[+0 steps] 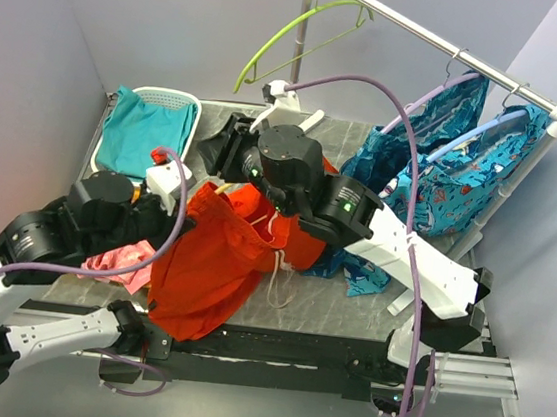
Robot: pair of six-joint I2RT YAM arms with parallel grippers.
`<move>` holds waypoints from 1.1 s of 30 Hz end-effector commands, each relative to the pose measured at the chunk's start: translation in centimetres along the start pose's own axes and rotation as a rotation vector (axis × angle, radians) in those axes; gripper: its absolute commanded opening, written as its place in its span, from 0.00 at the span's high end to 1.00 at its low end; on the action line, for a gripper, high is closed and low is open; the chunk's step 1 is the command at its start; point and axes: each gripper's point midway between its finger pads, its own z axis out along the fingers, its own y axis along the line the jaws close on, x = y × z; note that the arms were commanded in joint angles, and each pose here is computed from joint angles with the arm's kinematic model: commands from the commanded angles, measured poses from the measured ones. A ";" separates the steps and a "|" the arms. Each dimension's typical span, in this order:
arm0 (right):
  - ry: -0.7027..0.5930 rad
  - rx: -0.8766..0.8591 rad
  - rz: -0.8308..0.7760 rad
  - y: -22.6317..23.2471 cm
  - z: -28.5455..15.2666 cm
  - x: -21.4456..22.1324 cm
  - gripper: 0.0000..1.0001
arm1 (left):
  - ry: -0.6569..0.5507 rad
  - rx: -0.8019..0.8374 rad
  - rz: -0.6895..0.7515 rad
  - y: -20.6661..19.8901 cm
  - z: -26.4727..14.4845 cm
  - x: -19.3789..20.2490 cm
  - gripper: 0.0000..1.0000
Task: Place the shorts on the hanger
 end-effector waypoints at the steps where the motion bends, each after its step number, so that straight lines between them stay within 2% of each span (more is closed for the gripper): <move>1: -0.075 -0.016 0.045 0.6 0.2 -2.5 0.63 | -0.212 0.044 -0.007 -0.7 -2.3 -5.0 0.99; 2: -0.078 -0.014 0.043 0.6 0.4 -2.6 0.76 | -0.211 0.035 -0.010 -0.6 -2.3 -5.0 0.99; 5: -0.111 -0.021 0.032 0.8 0.3 -4.1 1.00 | -0.222 0.014 -0.030 -0.3 -2.5 -5.4 0.98; 8: -0.147 -0.032 0.008 1.3 0.1 -5.5 1.00 | -0.236 -0.025 -0.071 0.4 -2.9 -5.4 0.53; 9: -0.176 -0.047 0.017 1.9 -0.4 -6.9 1.00 | -0.239 -0.039 -0.081 0.7 -3.0 -5.3 0.35; 10: -0.179 -0.041 0.007 1.8 -0.4 -7.3 1.00 | -0.235 -0.044 -0.087 0.8 -3.2 -5.0 0.31; 15: -0.224 -0.060 0.000 2.4 -0.5 -9.6 1.00 | -0.237 -0.053 -0.139 1.0 -4.4 -3.9 0.25; 22: -0.286 -0.059 0.000 2.1 -0.6 -11.8 1.00 | -0.196 -0.036 -0.166 0.7 -4.5 -2.2 0.26; 28: -0.342 -0.027 0.009 1.6 -1.4 -13.6 1.00 | -0.110 0.005 -0.158 -0.3 -2.0 -0.6 0.32; 33: -0.383 0.021 0.012 0.7 -2.1 -14.8 1.00 | -0.005 -0.001 -0.148 -0.5 -0.2 1.1 0.44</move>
